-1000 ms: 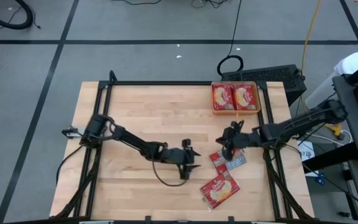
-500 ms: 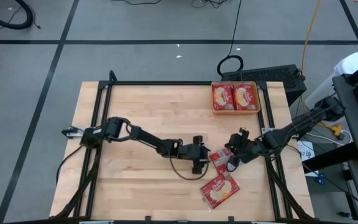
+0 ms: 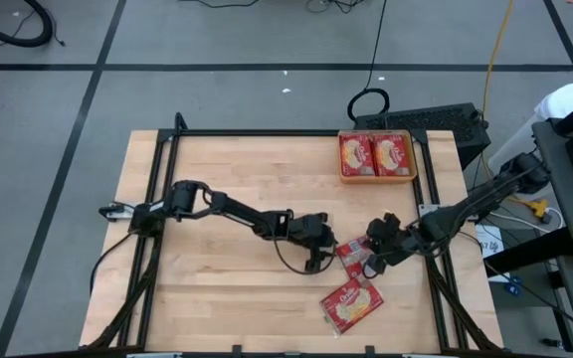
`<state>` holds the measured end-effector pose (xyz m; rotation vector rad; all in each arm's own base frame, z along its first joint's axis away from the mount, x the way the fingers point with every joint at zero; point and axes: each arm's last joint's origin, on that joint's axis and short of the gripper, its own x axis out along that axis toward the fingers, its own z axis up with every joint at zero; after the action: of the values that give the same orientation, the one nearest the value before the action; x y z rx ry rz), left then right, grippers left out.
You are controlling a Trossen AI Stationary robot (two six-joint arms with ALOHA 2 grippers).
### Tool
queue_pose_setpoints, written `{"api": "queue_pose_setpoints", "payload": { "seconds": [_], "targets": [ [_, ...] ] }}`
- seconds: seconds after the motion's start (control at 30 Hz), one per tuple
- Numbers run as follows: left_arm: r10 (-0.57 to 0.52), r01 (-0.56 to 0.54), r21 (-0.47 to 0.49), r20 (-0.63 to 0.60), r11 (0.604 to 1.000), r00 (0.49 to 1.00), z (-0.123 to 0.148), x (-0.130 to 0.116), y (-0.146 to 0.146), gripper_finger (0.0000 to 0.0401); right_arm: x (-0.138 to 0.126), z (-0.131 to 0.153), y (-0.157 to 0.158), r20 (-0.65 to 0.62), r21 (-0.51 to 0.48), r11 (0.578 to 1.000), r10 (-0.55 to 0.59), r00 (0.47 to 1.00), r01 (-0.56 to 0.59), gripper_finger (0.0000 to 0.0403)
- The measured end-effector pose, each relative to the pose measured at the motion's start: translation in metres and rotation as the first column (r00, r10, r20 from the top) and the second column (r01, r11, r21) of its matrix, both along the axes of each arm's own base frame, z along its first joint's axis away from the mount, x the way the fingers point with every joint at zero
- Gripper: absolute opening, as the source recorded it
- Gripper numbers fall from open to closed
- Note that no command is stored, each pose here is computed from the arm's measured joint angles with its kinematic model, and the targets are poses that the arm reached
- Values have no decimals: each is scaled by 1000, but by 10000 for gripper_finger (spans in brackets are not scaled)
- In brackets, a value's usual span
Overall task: Sort popcorn bags into baskets
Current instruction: Put the red popcorn bag into the orange bin
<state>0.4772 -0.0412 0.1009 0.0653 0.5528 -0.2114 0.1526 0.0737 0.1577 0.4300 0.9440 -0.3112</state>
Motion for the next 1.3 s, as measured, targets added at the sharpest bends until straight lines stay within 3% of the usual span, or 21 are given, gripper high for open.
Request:
{"api": "queue_pose_setpoints", "payload": {
  "seconds": [0.23, 0.5, 0.73, 0.87, 1.1, 1.3],
  "targets": [
    [-2, 2, -8, -3, 1000, 1000, 0, 0, -4, 211, 9, -24, 4, -131, -12, 1000, -23, 991, 21, 18],
    [41, -38, 41, -77, 998, 996, -5, -5, -9, 234, 35, -40, -2, -79, -40, 999, -17, 997, 14, 18],
    [62, -53, 65, -143, 996, 988, -8, -9, -6, 228, 38, -33, -9, -51, -46, 999, 16, 999, -19, 18],
    [55, -43, 82, -152, 996, 987, -9, -10, -6, 178, 35, -20, -11, 13, -41, 998, 53, 998, -53, 18],
    [64, -49, 101, -149, 994, 987, -11, -10, -5, 18, 28, 7, -13, 162, -37, 996, 91, 983, -86, 18],
    [78, -64, 100, -141, 993, 987, -4, -10, -4, 3, 19, 24, -12, 247, -42, 991, 135, 960, -129, 18]
  ]
}}
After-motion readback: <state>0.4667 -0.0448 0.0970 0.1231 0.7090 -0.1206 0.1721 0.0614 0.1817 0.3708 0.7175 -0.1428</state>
